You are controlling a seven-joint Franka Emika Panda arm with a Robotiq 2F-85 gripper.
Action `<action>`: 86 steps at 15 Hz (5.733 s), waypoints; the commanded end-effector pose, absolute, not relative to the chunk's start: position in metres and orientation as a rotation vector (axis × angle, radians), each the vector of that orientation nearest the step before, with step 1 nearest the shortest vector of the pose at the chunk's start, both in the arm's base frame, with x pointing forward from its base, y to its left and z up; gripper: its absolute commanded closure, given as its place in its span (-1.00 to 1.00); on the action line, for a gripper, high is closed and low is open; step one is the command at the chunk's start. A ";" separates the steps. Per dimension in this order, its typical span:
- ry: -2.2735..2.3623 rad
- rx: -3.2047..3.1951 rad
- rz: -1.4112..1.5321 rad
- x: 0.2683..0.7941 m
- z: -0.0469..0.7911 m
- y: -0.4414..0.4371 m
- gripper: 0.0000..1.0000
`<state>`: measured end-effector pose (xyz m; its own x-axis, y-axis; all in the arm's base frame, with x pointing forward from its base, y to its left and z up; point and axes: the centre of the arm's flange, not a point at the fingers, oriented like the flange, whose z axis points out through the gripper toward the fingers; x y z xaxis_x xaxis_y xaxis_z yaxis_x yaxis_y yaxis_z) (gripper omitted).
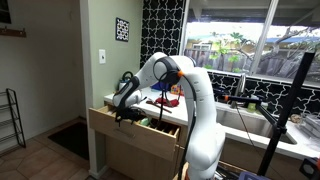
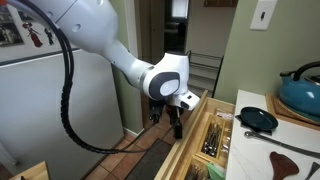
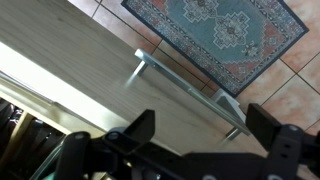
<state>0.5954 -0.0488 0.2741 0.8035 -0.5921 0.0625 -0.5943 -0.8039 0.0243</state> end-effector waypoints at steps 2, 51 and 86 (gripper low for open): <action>-0.999 2.891 0.112 0.605 0.261 -0.075 -1.00; -0.259 3.049 -0.087 0.580 0.295 -0.129 -0.66; -0.670 2.849 0.204 0.569 0.288 -0.168 0.20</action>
<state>0.5859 -0.1899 0.2629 0.8463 -0.5091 0.1568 -0.5316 -0.8264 0.1860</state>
